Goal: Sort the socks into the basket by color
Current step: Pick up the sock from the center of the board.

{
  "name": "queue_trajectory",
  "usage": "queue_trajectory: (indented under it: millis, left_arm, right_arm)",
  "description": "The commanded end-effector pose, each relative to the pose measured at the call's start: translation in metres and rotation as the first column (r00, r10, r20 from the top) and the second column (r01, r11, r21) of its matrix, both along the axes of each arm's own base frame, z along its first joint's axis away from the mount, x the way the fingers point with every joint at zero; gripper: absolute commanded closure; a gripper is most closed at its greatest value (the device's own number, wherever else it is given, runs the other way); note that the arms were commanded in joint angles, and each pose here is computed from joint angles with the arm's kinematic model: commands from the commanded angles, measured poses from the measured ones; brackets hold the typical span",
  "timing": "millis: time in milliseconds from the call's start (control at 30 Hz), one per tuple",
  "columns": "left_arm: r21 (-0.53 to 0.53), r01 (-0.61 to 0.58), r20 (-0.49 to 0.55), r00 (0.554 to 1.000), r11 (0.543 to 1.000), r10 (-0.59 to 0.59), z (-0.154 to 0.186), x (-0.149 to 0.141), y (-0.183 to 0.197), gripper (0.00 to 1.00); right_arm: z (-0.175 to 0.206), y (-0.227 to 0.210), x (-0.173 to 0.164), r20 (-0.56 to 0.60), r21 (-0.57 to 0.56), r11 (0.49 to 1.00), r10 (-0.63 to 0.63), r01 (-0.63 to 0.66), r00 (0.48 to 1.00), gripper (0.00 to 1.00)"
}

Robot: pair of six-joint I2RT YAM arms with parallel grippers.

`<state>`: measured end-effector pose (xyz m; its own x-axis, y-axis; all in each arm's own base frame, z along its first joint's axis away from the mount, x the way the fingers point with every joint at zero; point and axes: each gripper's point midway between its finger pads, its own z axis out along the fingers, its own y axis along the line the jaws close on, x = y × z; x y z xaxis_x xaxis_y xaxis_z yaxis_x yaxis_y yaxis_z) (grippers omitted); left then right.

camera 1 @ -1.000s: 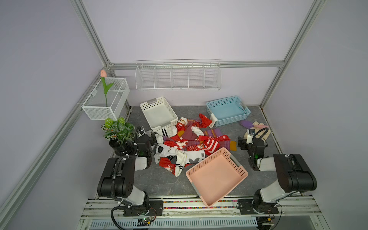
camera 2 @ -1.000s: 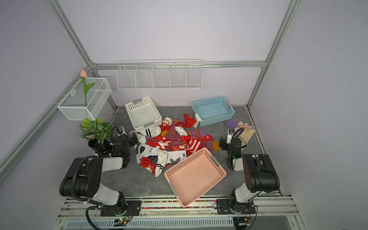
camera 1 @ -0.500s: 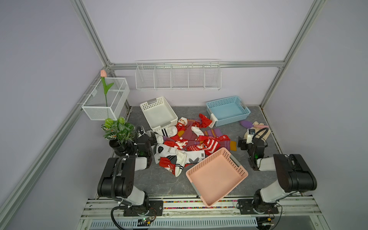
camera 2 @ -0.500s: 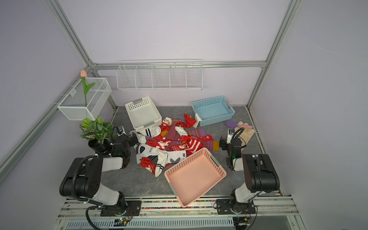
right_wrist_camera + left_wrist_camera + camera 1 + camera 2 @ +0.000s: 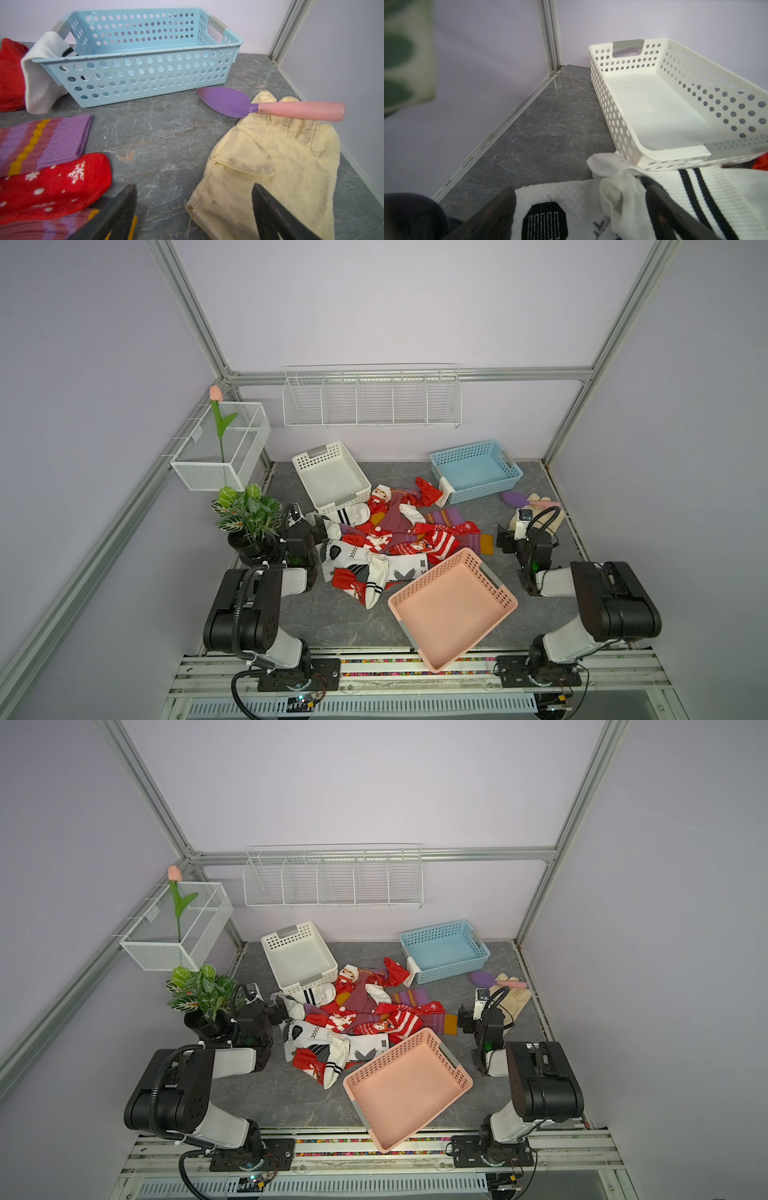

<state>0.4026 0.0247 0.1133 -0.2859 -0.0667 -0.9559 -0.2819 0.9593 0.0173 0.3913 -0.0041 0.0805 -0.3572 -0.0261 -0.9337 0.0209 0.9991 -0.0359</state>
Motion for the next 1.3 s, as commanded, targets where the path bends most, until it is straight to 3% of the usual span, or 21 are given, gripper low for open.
queue_trajectory:
  millis: [0,567,833,1067,1167,1233,1267]
  left_arm:
    - [0.006,0.007,0.002,1.000,1.000,-0.007,0.002,-0.003,0.001,0.01]
    - [0.004,0.007,0.003,1.000,1.000,-0.007,0.002,-0.003,0.001,0.01]
    - [0.008,0.010,0.009,1.000,1.000,-0.010,0.004,-0.003,0.001,0.01]
    - [0.011,0.025,-0.019,1.000,1.000,-0.025,0.030,-0.002,-0.002,0.01]
    - [0.011,0.017,-0.017,1.000,1.000,-0.017,0.043,-0.005,0.000,0.01]
    - [0.012,0.024,-0.002,1.000,1.000,-0.024,0.052,-0.006,-0.001,0.01]
    - [0.014,0.037,0.000,0.999,0.999,-0.037,0.056,-0.006,-0.003,0.01]
  right_arm:
    - [0.014,0.002,0.003,0.042,-0.011,1.000,0.016,-0.016,0.999,0.11]
    - [0.013,0.001,0.003,0.037,-0.010,1.000,0.013,-0.012,0.999,0.11]
    - [0.019,-0.016,0.000,0.051,0.000,0.996,-0.090,0.091,0.995,0.11]
    - [0.045,-0.025,-0.003,0.007,-0.004,0.989,-0.146,0.146,0.989,0.11]
    - [0.053,-0.036,-0.011,-0.047,0.063,0.967,-0.242,0.245,0.969,0.11]
    - [0.059,-0.046,-0.019,-0.072,0.171,0.919,-0.349,0.356,0.934,0.11]
    - [0.061,-0.043,-0.022,-0.090,0.230,0.907,-0.340,0.352,0.936,0.11]
